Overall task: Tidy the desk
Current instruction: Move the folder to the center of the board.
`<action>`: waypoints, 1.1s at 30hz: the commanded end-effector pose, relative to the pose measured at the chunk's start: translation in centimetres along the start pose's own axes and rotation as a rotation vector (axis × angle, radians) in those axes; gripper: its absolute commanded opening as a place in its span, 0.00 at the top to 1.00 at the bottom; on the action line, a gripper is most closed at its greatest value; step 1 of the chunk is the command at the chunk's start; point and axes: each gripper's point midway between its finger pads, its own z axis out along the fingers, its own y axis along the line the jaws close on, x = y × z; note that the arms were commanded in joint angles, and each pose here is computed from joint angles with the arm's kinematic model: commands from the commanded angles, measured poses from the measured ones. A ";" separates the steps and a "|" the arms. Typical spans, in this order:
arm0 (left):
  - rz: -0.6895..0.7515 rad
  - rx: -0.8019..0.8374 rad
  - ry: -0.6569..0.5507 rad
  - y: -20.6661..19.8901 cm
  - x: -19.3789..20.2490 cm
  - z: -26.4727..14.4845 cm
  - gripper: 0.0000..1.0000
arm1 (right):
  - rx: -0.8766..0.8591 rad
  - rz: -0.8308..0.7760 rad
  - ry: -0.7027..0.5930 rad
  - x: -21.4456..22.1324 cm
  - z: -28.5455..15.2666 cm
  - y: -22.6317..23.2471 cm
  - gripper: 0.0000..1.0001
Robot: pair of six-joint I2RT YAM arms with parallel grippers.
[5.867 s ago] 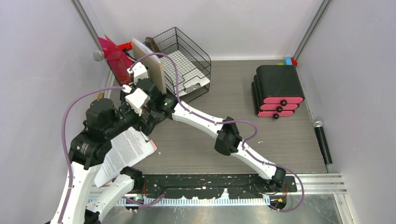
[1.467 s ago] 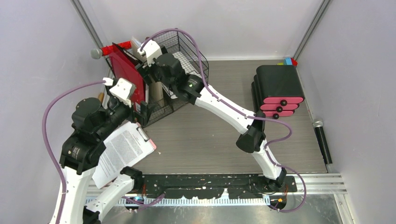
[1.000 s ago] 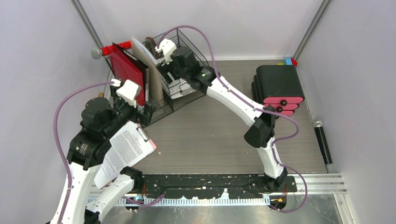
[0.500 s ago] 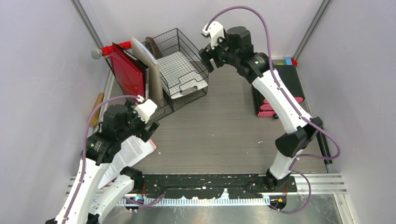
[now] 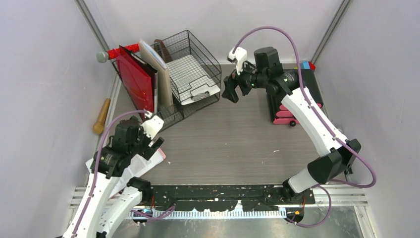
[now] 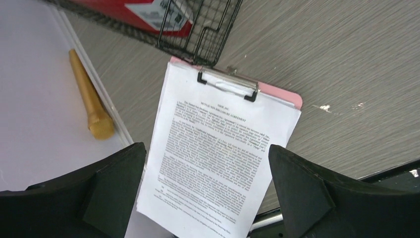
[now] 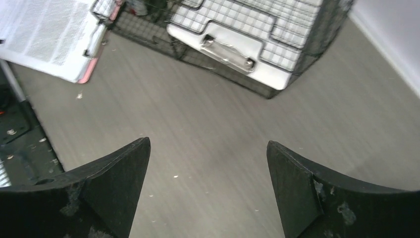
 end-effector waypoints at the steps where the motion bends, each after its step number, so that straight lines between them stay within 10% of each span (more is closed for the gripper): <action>1: -0.039 -0.064 0.079 0.7 2.4 0.3 0.01 | -0.155 0.074 -0.058 0.8 -0.5 3.9 0.06; 33: -0.516 -0.121 0.226 7.4 14.1 4.5 0.01 | -0.320 -0.165 0.190 12.3 9.2 17.0 0.06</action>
